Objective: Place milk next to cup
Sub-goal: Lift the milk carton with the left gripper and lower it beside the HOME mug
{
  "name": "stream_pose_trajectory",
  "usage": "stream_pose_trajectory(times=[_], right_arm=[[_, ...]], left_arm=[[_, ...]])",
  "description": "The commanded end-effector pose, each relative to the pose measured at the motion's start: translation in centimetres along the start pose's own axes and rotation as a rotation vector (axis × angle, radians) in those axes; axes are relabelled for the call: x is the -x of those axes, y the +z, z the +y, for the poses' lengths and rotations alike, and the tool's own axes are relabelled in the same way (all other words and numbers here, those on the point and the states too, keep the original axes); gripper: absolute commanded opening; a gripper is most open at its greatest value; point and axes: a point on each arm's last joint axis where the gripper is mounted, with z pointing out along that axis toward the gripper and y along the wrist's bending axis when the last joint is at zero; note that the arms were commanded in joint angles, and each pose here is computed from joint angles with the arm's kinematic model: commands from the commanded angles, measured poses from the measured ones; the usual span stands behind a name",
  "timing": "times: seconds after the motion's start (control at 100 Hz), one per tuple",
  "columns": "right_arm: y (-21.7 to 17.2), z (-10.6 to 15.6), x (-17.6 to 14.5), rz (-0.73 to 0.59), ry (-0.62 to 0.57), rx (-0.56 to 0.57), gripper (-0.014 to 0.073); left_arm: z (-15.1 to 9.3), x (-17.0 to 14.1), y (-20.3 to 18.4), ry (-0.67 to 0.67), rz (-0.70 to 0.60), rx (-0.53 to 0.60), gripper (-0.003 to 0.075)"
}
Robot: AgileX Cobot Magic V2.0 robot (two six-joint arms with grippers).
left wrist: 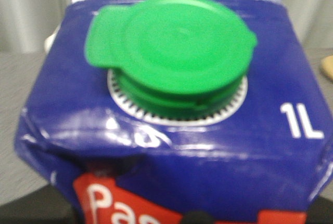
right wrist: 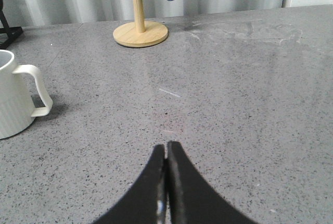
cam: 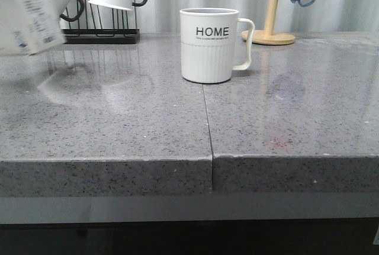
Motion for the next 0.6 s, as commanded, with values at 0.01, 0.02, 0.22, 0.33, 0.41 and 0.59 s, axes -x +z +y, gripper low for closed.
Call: stream_pose_trajectory(times=[0.01,0.02,0.22,0.33,0.41,0.59], right_arm=[[-0.2,0.1,1.6,-0.102,-0.007,0.008,-0.0122],[-0.2,0.1,1.6,-0.102,-0.007,0.008,-0.0122],[-0.2,0.1,1.6,-0.102,-0.007,0.008,-0.0122],[-0.2,0.1,1.6,-0.102,-0.007,0.008,-0.0122],[-0.2,0.1,1.6,-0.102,-0.007,0.008,-0.0122],[-0.2,0.1,1.6,-0.102,-0.007,0.008,-0.0122]], left_arm=[[-2.7,6.5,-1.9,-0.016,-0.376,-0.087,0.0083],[-2.9,6.7,-1.9,-0.018,-0.38,-0.089,0.0083],[-6.3,6.5,-0.3,-0.024,-0.398,-0.118,0.0083],[-8.1,5.6,1.1,-0.02,-0.384,-0.123,0.0083],[-9.2,4.9,2.0,-0.016,-0.369,-0.13,0.0083],[-10.8,3.6,3.4,-0.024,-0.386,-0.129,0.0083]])
